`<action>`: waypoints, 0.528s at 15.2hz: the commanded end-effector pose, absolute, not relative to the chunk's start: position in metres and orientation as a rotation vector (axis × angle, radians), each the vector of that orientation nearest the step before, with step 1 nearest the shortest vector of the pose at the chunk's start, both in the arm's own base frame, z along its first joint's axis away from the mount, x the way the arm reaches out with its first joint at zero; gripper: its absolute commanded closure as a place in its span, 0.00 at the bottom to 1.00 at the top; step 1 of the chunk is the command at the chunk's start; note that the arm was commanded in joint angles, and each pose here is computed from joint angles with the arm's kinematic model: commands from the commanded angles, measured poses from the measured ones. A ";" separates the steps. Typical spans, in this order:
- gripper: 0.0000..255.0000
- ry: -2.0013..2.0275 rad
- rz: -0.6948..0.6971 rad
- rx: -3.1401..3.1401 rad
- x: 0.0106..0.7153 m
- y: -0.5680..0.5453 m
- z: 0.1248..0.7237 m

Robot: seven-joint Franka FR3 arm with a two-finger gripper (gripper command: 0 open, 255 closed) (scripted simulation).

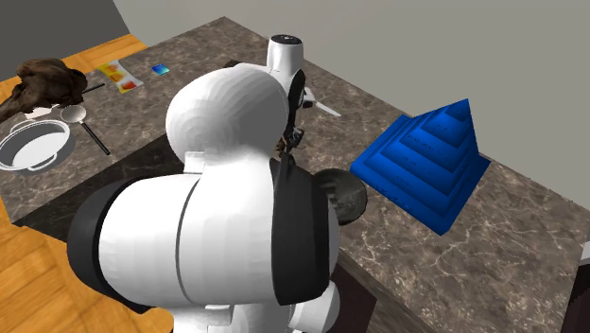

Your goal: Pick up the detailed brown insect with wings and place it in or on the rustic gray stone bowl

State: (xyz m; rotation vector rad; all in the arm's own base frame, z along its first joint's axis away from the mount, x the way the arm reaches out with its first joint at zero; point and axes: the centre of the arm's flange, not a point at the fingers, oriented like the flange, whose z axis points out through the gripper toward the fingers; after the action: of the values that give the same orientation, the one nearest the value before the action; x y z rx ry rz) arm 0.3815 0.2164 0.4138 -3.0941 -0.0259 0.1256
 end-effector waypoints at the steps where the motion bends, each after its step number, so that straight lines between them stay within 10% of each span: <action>1: 1.00 -0.026 0.126 -3.094 0.381 0.216 0.425; 8: 1.00 -0.026 0.126 -3.094 0.381 0.216 0.462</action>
State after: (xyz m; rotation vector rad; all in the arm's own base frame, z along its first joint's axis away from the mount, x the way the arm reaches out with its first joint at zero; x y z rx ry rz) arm 0.3814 0.2157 0.4568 -3.0941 -0.0260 0.1255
